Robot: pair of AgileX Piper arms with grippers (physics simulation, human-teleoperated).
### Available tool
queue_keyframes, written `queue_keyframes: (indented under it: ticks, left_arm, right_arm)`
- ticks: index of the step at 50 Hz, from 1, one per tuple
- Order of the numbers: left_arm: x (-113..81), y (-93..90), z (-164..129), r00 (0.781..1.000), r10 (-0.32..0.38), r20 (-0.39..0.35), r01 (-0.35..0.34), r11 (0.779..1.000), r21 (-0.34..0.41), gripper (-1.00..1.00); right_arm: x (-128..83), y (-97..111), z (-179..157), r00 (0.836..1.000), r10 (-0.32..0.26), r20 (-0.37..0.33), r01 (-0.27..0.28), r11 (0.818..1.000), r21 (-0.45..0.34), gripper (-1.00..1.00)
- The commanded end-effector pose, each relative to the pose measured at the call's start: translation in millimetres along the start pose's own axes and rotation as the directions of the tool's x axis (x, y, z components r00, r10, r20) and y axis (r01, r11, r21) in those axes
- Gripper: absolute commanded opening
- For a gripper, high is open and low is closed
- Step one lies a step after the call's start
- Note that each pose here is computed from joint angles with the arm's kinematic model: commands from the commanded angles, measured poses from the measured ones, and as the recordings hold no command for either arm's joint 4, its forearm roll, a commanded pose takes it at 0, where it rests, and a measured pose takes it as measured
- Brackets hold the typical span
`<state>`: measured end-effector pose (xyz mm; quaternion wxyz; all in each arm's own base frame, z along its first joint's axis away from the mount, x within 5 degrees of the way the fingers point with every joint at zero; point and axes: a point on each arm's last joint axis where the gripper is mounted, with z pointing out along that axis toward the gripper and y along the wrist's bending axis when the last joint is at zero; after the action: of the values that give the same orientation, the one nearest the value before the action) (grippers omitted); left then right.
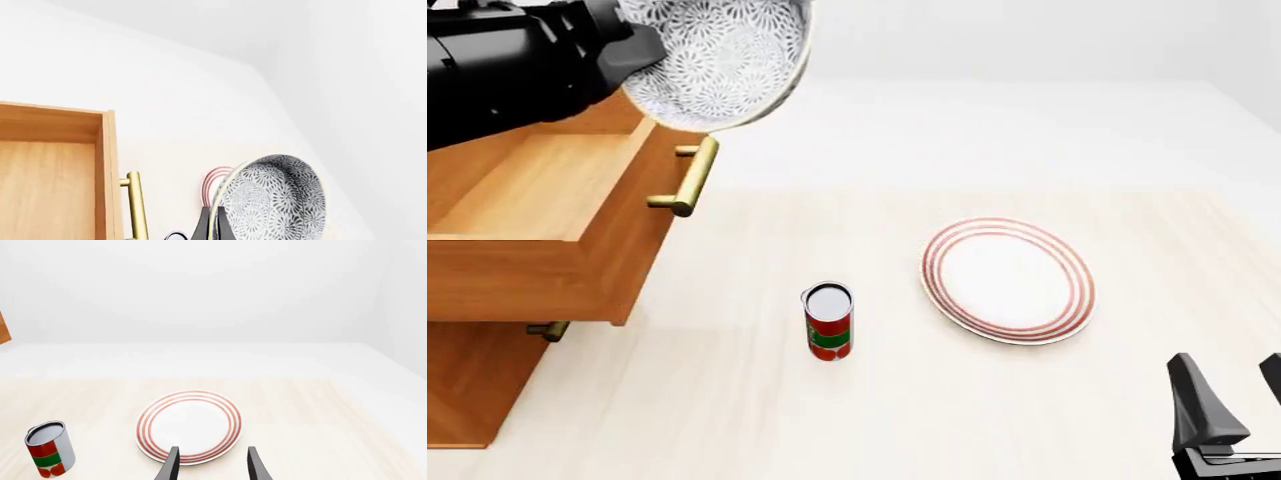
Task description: Put the bowl in the top drawer of the cabinet.
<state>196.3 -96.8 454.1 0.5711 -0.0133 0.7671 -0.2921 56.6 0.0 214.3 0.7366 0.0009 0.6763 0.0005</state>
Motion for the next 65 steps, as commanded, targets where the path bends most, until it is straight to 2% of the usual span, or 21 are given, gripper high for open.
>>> queue_keyframes:
  ticks: [1,19,37,65]
  left_arm:
    - [-12.4,11.6,-10.3,0.999,-0.02,0.05,0.023,0.998,-0.055,-1.0]
    - [-29.4,32.7,-22.0,0.993,-0.03,0.115,0.049,0.984,-0.17,-1.0]
    - [-50.1,48.6,-33.5,0.985,-0.017,0.173,0.065,0.959,-0.274,-1.0]
    - [-56.9,78.7,-23.5,0.985,-0.021,0.169,0.087,0.915,-0.394,-1.0]
  right_arm:
    - [0.0,0.0,0.0,1.0,0.0,0.0,0.0,1.0,0.0,1.0]
    - [0.0,0.0,0.0,1.0,0.0,0.0,0.0,1.0,0.0,1.0]
    - [0.0,0.0,0.0,1.0,0.0,0.0,0.0,1.0,0.0,1.0]
    - [0.0,0.0,0.0,1.0,0.0,0.0,0.0,1.0,0.0,1.0]
